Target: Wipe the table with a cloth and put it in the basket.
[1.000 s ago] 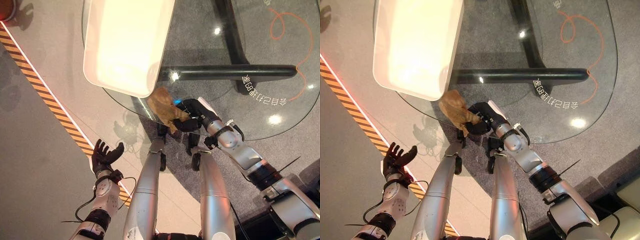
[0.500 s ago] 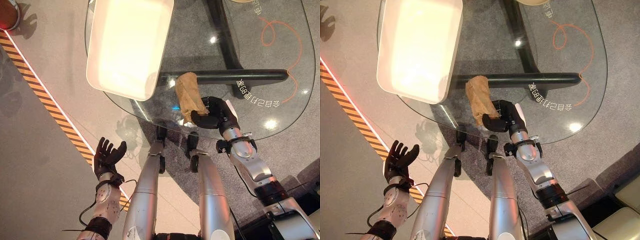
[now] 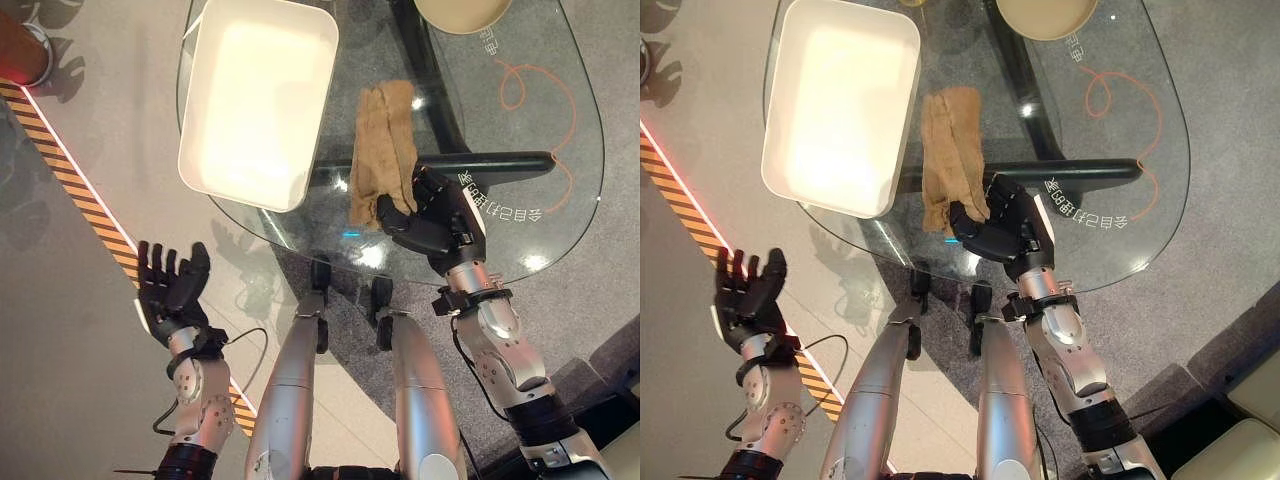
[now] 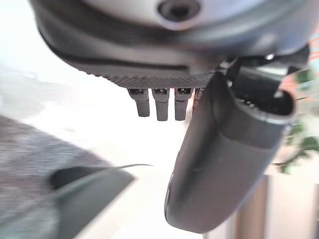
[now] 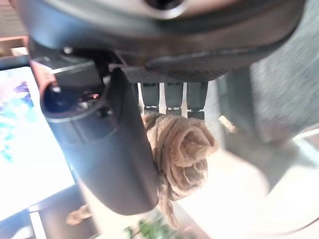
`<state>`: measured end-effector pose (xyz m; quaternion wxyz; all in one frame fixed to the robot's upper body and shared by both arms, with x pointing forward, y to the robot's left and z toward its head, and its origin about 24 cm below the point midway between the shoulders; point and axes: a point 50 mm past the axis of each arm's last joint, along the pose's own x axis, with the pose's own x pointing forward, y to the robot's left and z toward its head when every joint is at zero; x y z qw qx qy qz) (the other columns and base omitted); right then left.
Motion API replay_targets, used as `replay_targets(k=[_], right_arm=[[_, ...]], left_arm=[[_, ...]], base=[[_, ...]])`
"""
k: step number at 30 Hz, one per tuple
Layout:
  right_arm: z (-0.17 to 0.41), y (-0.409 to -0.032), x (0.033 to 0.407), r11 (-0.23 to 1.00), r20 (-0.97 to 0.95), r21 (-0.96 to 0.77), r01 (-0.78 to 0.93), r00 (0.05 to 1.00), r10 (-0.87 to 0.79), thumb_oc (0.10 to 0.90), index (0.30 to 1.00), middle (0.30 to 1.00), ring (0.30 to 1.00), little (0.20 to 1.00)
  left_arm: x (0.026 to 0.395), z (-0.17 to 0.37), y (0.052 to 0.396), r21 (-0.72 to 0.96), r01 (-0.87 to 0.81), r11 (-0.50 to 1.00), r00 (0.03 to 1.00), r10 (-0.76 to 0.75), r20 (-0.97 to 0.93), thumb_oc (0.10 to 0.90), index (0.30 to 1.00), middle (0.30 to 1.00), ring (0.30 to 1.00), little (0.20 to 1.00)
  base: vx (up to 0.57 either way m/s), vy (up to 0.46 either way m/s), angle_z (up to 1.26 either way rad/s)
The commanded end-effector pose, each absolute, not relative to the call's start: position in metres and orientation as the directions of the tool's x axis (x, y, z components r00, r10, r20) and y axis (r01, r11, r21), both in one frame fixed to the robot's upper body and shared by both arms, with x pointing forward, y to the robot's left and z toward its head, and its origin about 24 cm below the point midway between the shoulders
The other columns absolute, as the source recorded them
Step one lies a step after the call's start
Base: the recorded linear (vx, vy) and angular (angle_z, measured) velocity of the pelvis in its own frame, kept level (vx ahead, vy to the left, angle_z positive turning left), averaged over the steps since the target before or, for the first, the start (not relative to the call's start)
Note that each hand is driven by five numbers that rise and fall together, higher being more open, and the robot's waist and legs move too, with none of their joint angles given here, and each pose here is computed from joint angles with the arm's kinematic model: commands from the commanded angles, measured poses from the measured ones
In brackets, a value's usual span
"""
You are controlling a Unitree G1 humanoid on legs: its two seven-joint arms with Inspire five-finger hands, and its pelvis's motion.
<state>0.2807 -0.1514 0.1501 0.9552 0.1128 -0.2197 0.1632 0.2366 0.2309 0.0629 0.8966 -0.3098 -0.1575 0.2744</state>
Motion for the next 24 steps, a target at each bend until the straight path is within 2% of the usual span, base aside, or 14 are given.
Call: replay_targets(k=[1, 7, 10, 13, 14, 18, 24], right_arm=[[0.228, -0.145, 0.24, 0.831, 0.843, 0.055, -0.553, 0.472, 0.258, 0.1, 0.3, 0.3, 0.3, 0.2], [0.233, -0.136, 0.227, 0.79, 0.863, -0.02, -0.612, 0.389, 0.323, 0.1, 0.3, 0.3, 0.3, 0.2], [0.231, -0.133, 0.224, 0.751, 0.855, -0.063, -0.658, 0.353, 0.381, 0.1, 0.3, 0.3, 0.3, 0.2], [0.23, -0.127, 0.222, 0.692, 0.842, -0.109, -0.714, 0.304, 0.446, 0.1, 0.3, 0.3, 0.3, 0.2], [0.23, -0.126, 0.222, 0.688, 0.84, -0.113, -0.717, 0.3, 0.451, 0.1, 0.3, 0.3, 0.3, 0.2], [0.23, -0.116, 0.222, 0.617, 0.812, -0.168, -0.769, 0.246, 0.529, 0.1, 0.3, 0.3, 0.3, 0.2], [0.224, -0.107, 0.227, 0.606, 0.758, -0.208, -0.768, 0.265, 0.596, 0.1, 0.3, 0.3, 0.3, 0.2]], left_arm=[[0.221, 0.095, 0.24, -0.613, -0.282, 0.738, 0.749, 0.569, 0.339, 0.8, 0.9, 0.9, 0.9, 0.9], [0.224, 0.115, 0.221, -0.593, -0.048, 0.804, 0.792, 0.392, 0.467, 0.8, 0.9, 0.9, 0.9, 0.9], [0.226, 0.127, 0.2, -0.497, 0.178, 0.849, 0.8, 0.169, 0.576, 0.8, 0.9, 0.9, 0.9, 0.9], [0.23, 0.129, 0.183, -0.451, 0.321, 0.833, 0.799, 0.018, 0.602, 0.8, 0.9, 0.9, 0.9, 0.9], [0.23, 0.129, 0.182, -0.448, 0.329, 0.831, 0.798, 0.009, 0.603, 0.8, 0.9, 0.9, 0.9, 0.9], [0.237, 0.127, 0.163, -0.443, 0.471, 0.762, 0.795, -0.149, 0.589, 0.8, 0.9, 0.9, 0.9, 0.9], [0.24, 0.123, 0.145, -0.503, 0.637, 0.583, 0.744, -0.296, 0.599, 0.8, 0.9, 0.9, 0.9, 0.9]], base=[[0.0, 0.0, 0.0], [0.0, -0.009, 0.01], [0.0, 0.0, 0.0], [0.0, 0.0, 0.0], [0.0, 0.0, 0.0], [0.0, 0.0, 0.0], [0.0, 0.01, -0.06]])
